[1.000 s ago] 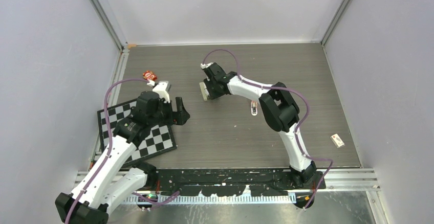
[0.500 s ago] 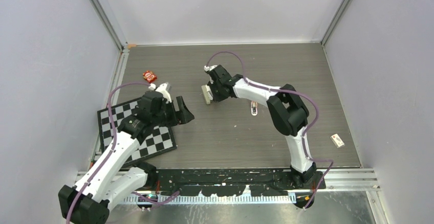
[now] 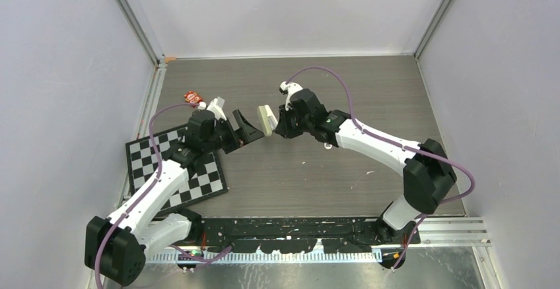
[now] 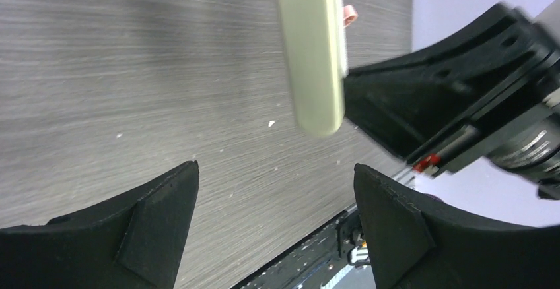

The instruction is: Load the staples into the stapler

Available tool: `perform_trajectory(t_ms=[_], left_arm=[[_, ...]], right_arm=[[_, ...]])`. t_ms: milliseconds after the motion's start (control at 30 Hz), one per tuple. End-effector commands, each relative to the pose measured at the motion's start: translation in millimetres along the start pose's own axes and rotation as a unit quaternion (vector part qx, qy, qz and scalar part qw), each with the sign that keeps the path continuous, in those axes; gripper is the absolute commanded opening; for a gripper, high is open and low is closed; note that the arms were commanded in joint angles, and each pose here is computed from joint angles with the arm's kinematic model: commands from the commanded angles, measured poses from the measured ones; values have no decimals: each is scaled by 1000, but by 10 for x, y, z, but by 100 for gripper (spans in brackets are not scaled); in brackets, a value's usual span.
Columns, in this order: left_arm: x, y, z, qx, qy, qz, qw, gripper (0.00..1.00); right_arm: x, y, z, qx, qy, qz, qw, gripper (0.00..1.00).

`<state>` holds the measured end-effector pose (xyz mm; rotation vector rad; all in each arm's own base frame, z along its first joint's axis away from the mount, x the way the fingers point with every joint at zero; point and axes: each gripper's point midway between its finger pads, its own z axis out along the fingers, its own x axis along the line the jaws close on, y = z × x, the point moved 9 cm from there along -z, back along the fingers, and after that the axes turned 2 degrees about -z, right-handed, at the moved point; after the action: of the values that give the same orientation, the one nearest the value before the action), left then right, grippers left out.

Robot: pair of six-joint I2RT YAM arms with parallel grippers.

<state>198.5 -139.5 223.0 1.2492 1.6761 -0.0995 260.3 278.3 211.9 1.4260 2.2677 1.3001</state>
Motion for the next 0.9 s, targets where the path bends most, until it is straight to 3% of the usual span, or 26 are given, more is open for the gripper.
perform_trajectory(t_ms=[0,400,500,667,800,867], left_arm=[[-276,164,69,-20,-104,7,994,89],[-147,132,323,7,-72,-41,997,68],[-183,150,326,3,-85,-43,995,57],[-212,145,307,11,-93,-48,994,25],[-234,132,274,20,-100,-47,994,1],[-248,125,250,23,-107,-43,993,0]], right_arm=[[221,74,-188,-47,33,9,998,1],[436,29,-302,-72,35,9,997,0],[421,12,-292,-73,30,6,997,1],[401,-28,-280,-71,26,-2,997,1],[354,-74,-260,-68,12,-9,998,7],[331,-104,-252,-69,7,-11,998,11]])
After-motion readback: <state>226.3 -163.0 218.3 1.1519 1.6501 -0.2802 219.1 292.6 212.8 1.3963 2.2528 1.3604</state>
